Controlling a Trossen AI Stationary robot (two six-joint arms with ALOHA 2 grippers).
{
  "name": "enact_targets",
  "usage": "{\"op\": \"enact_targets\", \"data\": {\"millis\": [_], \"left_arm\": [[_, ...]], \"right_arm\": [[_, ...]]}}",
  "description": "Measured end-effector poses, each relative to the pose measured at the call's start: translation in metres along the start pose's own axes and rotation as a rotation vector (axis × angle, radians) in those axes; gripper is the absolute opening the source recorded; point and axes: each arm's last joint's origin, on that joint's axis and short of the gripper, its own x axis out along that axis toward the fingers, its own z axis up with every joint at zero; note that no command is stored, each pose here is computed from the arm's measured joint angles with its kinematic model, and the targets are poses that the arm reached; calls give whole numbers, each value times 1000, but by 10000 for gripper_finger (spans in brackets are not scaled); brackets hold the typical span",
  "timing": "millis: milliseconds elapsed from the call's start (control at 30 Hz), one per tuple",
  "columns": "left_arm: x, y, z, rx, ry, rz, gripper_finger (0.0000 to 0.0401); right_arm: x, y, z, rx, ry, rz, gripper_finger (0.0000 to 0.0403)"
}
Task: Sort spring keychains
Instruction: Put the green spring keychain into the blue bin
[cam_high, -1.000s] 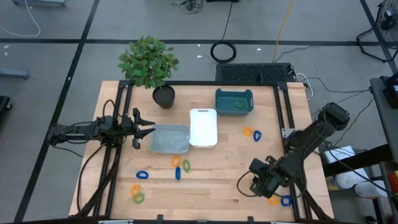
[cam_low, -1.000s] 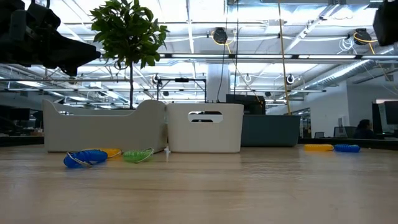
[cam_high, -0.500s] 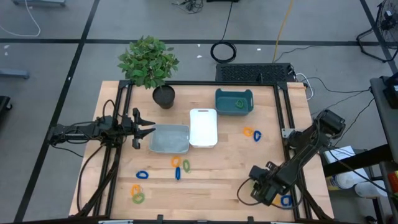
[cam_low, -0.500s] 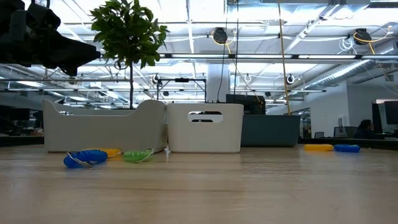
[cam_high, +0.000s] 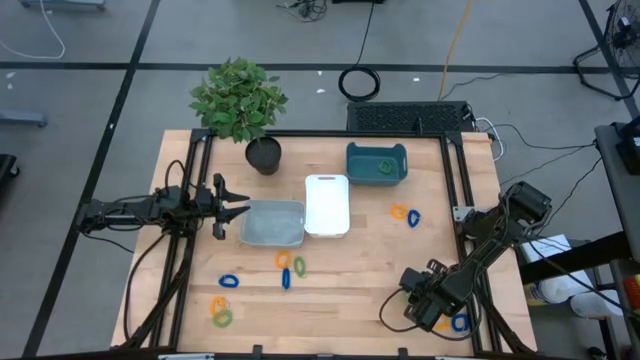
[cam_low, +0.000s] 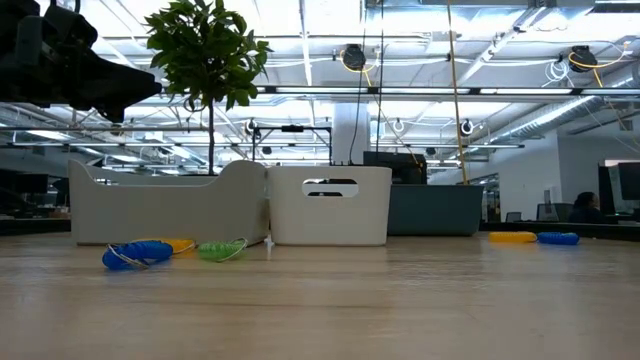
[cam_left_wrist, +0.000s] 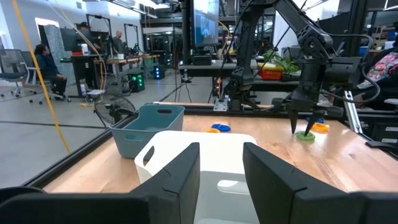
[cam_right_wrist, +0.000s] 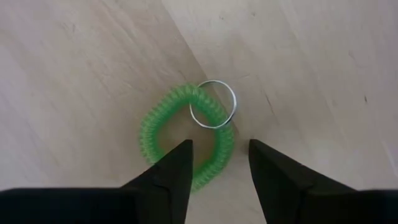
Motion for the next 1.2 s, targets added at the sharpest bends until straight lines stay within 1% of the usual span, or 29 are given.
{"op": "enact_targets", "data": {"millis": [167, 267, 400, 467, 600, 733, 1067, 1200], "left_arm": [[0, 0, 0, 0, 0, 0, 131], [0, 0, 0, 0, 0, 0, 131], [0, 0, 0, 0, 0, 0, 131], [0, 0, 0, 0, 0, 0, 131], [0, 0, 0, 0, 0, 0, 131], [0, 0, 0, 0, 0, 0, 131], [0, 0, 0, 0, 0, 0, 131], [0, 0, 0, 0, 0, 0, 131]], "right_arm": [[0, 0, -1, -1, 21, 3, 111], [0, 0, -1, -2, 21, 1, 79], [1, -1, -1, -25, 20, -1, 24], [1, -1, -1, -37, 19, -2, 10], [0, -1, 1, -36, 18, -1, 6], [-5, -6, 8, -68, 23, 13, 3], [-38, -24, 40, -159, 11, 141, 1], [-53, -29, 54, -230, 6, 142, 1]]}}
